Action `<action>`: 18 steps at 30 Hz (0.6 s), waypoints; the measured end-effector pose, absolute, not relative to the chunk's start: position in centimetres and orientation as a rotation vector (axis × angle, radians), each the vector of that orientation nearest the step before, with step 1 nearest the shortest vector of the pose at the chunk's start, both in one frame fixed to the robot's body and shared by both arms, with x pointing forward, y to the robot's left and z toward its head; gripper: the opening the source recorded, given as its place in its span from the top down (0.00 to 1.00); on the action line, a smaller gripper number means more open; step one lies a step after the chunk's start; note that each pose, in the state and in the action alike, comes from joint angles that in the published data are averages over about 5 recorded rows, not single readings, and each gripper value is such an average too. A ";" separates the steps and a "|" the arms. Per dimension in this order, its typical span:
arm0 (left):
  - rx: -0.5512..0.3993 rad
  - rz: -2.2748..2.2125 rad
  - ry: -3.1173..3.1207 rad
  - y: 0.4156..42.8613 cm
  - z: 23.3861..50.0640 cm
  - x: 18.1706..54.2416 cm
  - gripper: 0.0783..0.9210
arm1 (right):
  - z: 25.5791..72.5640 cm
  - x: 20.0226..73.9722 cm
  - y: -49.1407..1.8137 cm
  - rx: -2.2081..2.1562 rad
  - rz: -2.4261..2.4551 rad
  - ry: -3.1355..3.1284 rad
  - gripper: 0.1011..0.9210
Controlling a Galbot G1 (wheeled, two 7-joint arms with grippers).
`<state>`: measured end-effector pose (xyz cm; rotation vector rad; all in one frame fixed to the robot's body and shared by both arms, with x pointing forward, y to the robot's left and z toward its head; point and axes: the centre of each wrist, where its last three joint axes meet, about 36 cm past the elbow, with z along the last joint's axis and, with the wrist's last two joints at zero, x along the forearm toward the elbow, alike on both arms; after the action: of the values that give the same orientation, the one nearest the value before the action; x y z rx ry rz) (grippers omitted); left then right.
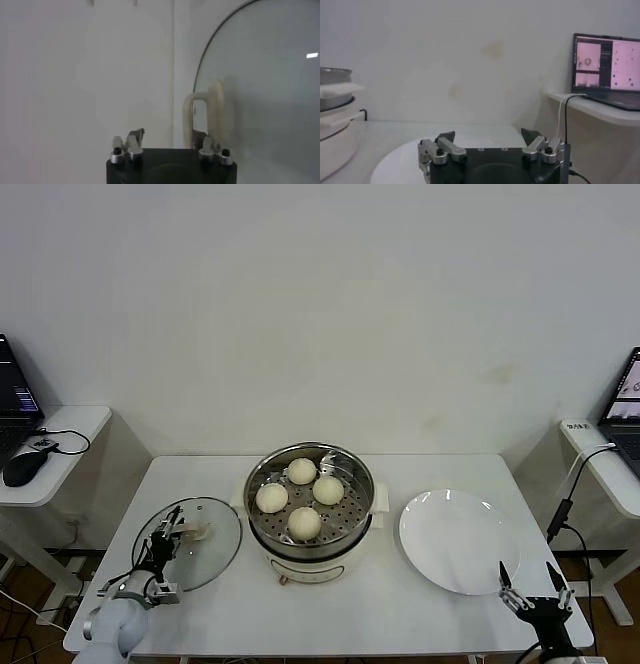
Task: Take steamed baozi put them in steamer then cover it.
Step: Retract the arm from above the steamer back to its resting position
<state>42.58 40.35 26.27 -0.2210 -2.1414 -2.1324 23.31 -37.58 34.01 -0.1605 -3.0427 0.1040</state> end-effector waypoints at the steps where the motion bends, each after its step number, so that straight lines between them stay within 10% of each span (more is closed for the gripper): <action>1: -0.221 -2.130 -2.140 40.4 26.1 42.6 0.62 | 34.0 23.3 -37.6 -0.160 0.104 -3.043 0.12; 10: -0.208 -2.117 -2.159 40.8 25.5 41.8 0.90 | 33.8 23.4 -37.3 -0.146 0.106 -3.038 0.12; 18: -0.133 -2.156 -2.179 41.4 26.4 40.8 0.92 | 33.8 23.7 -36.8 -0.121 0.110 -3.039 0.12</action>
<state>40.84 41.39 26.44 -0.1334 -2.1791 -2.1563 23.71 -36.83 33.77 -0.1209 -3.0391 0.1101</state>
